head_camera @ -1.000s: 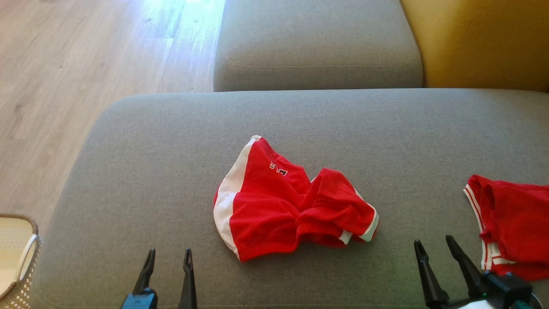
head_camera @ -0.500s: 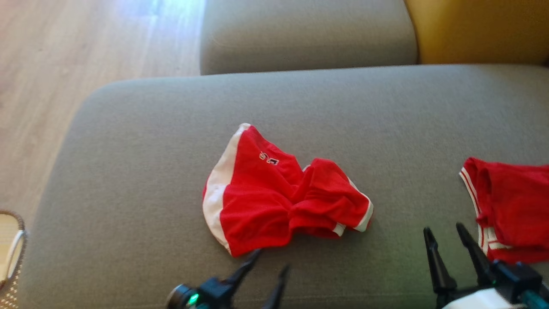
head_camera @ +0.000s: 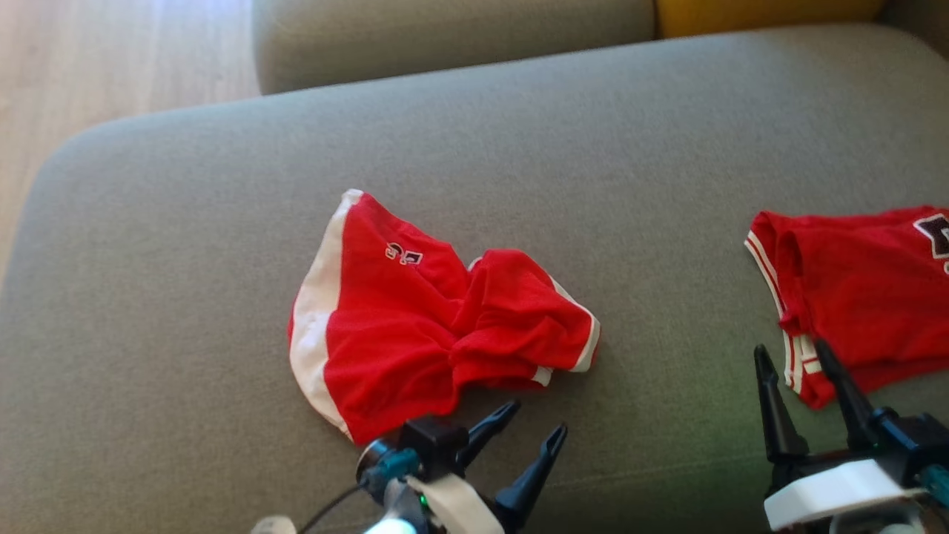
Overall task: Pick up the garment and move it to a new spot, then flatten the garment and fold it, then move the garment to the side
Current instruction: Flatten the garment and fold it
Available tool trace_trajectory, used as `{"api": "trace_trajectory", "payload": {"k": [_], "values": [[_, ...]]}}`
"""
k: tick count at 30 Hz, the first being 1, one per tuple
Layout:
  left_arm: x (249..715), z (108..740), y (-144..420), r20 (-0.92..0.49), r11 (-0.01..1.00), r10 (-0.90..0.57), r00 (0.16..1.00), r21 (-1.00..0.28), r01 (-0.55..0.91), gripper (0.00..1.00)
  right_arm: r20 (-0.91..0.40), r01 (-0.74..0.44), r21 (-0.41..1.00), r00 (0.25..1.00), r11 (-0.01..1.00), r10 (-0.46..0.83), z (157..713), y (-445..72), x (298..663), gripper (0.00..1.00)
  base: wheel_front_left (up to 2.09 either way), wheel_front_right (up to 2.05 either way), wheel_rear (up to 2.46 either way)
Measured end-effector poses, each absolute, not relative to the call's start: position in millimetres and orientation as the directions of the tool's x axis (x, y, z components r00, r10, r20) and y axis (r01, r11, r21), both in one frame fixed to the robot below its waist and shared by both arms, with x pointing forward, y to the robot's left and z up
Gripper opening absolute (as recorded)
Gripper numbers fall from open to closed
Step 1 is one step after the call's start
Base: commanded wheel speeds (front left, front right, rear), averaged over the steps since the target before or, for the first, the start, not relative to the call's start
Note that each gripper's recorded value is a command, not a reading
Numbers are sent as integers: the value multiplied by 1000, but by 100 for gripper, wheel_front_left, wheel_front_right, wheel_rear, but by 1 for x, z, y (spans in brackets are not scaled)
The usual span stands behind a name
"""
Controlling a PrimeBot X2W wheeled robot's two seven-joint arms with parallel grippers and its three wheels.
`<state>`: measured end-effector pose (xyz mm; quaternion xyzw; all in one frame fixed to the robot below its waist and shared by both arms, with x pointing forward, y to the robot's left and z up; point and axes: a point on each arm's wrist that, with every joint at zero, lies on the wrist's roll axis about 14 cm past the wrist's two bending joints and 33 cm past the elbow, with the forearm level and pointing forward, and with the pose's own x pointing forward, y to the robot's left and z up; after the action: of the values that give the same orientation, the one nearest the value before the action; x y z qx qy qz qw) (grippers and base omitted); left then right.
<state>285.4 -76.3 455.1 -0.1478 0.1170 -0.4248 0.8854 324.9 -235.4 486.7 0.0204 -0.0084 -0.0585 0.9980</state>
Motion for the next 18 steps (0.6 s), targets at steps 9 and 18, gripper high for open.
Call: {"api": "trace_trajectory", "payload": {"k": [9,18], "values": [[306,444,-89,-123,570,-813,570,-369,734,100,-14,152,31,988,988,-151,479,-246,326,100,0,0,0],[323,436,-92,-160,600,-796,583,-327,730,100,-10,138,26,990,990,-137,480,-242,338,100,0,0,0]]}}
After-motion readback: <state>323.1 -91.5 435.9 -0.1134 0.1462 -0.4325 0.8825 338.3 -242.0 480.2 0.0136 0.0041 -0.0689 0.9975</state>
